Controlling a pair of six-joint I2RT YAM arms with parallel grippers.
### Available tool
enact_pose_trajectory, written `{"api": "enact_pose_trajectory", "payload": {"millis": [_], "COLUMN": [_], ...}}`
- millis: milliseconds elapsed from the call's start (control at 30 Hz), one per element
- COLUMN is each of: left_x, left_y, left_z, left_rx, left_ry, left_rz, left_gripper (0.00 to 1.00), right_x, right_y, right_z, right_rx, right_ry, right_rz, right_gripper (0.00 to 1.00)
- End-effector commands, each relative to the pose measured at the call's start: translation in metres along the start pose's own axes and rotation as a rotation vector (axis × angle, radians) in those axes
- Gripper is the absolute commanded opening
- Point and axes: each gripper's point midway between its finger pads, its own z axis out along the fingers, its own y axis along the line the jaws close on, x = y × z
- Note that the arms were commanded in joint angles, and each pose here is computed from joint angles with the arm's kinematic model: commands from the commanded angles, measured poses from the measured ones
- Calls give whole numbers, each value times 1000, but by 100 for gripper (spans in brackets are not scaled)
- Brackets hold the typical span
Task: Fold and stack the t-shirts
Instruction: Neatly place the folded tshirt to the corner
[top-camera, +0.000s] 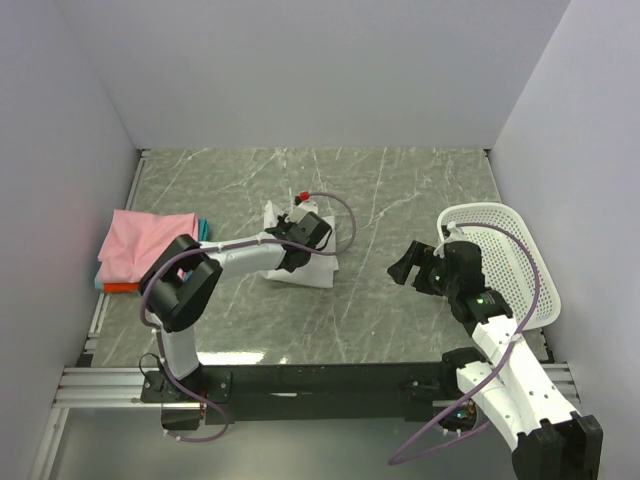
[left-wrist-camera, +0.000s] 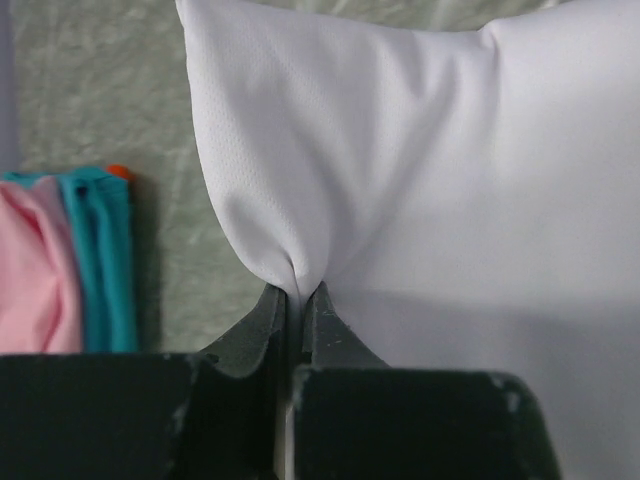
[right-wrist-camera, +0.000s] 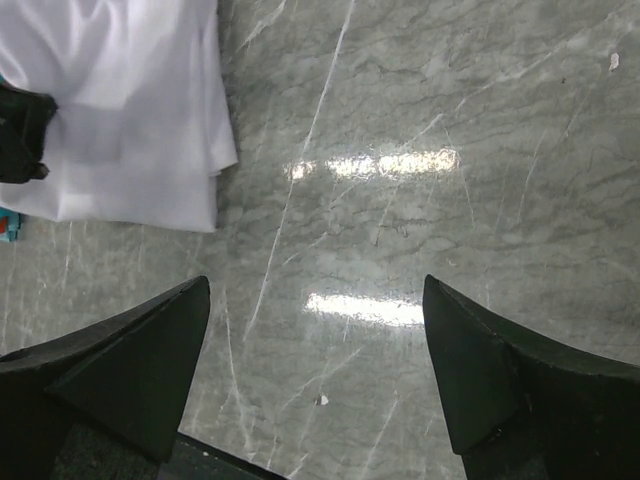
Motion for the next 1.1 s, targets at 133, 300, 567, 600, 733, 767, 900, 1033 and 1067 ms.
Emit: {"api": "enact_pose_trajectory", "payload": {"millis": [133,300,567,600,733,767,900,1033,1067], "left_x": [-18,-21,-9,-10,-15,-15,-8,-16,-16], "left_y": [74,92,155,161,186,186,210,229,233], "left_z": [-12,-25,-24,-25,-35,-38,-43,-52,-53], "left_rx": [-98,-38,-188,-192,-222,-185,-229,-195,-203], "left_ry": [-63,-83,-18,-24,-43,-54,-34,-72,-73], "left_rz": [-13,19,42,43,63,79,143,117,116], "left_gripper": [1,1,1,1,1,1,1,1,1], "right_x": [-10,-14,-18,-18,-19,-19,-19,-19,-19], "right_y": [3,0,-6,-5,-5,-6,-9,-11,-10], "right_z": [0,-2,-4,-4,-4,-4,-3,-2,-2], "right_rx": [-6,11,44,41,45,47,60,72,69], "right_ry": [-45,-66,-87,-90,-92,-92,-91,-91,-91], "right_rz": [-24,-32,-36,-39,-40,-40,-40,-40,-38], "right_gripper": [93,93,93,93,93,93,93,93,93]}}
